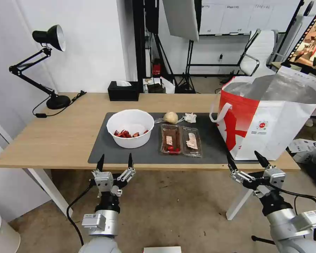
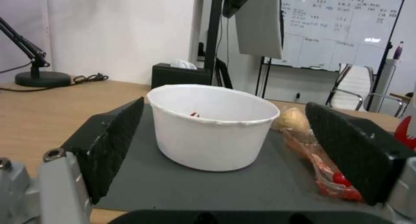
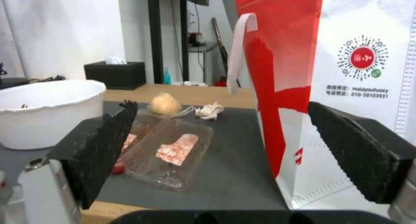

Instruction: Pick up the trash from the table and place it into the takeout bag.

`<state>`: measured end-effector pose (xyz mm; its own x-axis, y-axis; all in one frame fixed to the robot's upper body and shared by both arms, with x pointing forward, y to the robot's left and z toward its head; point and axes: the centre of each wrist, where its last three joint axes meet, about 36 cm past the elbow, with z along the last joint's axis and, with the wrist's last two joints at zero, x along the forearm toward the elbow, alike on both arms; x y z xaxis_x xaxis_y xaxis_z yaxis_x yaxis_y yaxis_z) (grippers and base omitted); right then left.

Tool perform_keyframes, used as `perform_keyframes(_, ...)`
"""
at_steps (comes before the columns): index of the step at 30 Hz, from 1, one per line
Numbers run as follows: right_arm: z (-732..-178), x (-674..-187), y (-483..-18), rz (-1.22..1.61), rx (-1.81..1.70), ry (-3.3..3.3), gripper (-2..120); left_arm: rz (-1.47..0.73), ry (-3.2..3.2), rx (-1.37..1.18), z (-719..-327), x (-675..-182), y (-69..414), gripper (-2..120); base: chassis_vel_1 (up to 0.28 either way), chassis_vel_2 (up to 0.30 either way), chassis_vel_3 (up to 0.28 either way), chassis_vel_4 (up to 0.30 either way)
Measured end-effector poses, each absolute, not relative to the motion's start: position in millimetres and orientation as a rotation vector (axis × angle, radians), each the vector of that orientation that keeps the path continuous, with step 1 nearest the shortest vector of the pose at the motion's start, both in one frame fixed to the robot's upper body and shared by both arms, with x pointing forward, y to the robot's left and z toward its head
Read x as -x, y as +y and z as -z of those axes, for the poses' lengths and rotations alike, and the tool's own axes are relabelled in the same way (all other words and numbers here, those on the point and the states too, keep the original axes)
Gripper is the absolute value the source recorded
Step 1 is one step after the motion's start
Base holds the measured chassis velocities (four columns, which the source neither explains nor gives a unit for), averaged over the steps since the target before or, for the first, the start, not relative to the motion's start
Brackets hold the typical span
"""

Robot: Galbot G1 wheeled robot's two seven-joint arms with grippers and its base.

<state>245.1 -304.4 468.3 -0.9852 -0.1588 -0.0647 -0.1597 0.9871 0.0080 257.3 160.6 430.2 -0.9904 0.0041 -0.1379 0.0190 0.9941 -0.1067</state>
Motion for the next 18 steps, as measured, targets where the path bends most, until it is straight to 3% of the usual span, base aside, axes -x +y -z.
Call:
perform_keyframes(13, -462.0, -246.4, -302.9, -0.070, 0.267, 3.106, 100, 0.144, 3.008, -0.039, -429.5, -255.7, 163.0, 100, 0.000, 0.000, 0.000, 0.000)
perform_keyframes(18, -467.4, -254.1, -297.7, -0.345, 0.323, 3.176, 100, 0.113, 3.019, -0.047, -431.9, -255.0, 168.6, 100, 0.000, 0.000, 0.000, 0.000)
